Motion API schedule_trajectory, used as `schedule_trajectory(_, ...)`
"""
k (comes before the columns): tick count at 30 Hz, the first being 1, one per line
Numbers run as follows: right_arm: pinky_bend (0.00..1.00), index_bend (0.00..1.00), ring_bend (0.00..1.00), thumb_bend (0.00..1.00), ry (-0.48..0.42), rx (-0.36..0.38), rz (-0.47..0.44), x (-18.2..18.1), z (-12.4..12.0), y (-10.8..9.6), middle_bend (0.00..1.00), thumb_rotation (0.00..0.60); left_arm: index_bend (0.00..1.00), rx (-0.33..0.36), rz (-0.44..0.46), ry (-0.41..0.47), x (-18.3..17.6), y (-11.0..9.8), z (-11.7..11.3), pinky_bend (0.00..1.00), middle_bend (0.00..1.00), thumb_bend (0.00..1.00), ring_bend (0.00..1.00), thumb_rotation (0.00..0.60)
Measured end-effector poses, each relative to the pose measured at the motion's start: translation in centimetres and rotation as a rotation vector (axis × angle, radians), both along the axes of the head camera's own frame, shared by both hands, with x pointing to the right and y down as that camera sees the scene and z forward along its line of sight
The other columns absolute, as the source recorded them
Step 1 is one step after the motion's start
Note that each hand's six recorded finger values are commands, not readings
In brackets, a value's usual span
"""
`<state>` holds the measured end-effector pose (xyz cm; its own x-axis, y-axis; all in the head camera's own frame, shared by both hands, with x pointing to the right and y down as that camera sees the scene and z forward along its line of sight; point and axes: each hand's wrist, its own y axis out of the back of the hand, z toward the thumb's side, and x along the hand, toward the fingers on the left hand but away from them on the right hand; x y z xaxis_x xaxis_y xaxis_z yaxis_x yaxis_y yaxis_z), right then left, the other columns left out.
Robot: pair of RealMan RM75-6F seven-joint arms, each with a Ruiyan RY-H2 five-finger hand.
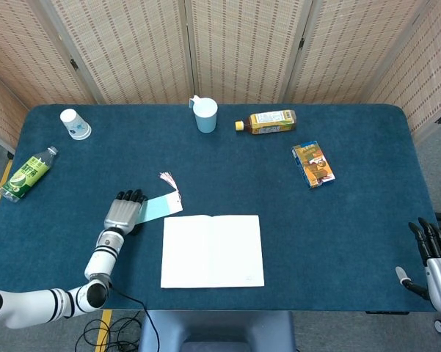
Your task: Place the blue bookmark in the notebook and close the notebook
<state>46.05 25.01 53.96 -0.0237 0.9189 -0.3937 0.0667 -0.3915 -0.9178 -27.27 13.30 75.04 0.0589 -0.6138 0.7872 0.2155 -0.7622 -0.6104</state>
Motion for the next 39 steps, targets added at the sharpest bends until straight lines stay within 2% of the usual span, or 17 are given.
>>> schedule_trajectory(12, 0.0, 0.0, 0.0, 0.21, -0.001, -0.001, 0.0, 0.1, 0.1, 0.0, 0.03, 0.6, 0.24, 0.008, 0.002, -0.006, 0.1, 0.2, 0.2, 0.11, 0.05, 0.4, 0.0, 0.6)
schedule_trajectory(29, 0.0, 0.0, 0.0, 0.21, 0.0, 0.003, -0.001, 0.0, 0.0, -0.1, 0.03, 0.6, 0.27, 0.037, -0.022, 0.016, -0.2, -0.5, -0.1, 0.11, 0.05, 0.4, 0.0, 0.6)
schedule_trajectory(39, 0.0, 0.0, 0.0, 0.21, 0.001, 0.003, -0.002, 0.0, 0.0, -0.1, 0.03, 0.6, 0.27, 0.068, -0.003, 0.067, 0.3, -0.8, -1.1, 0.11, 0.05, 0.4, 0.0, 0.6)
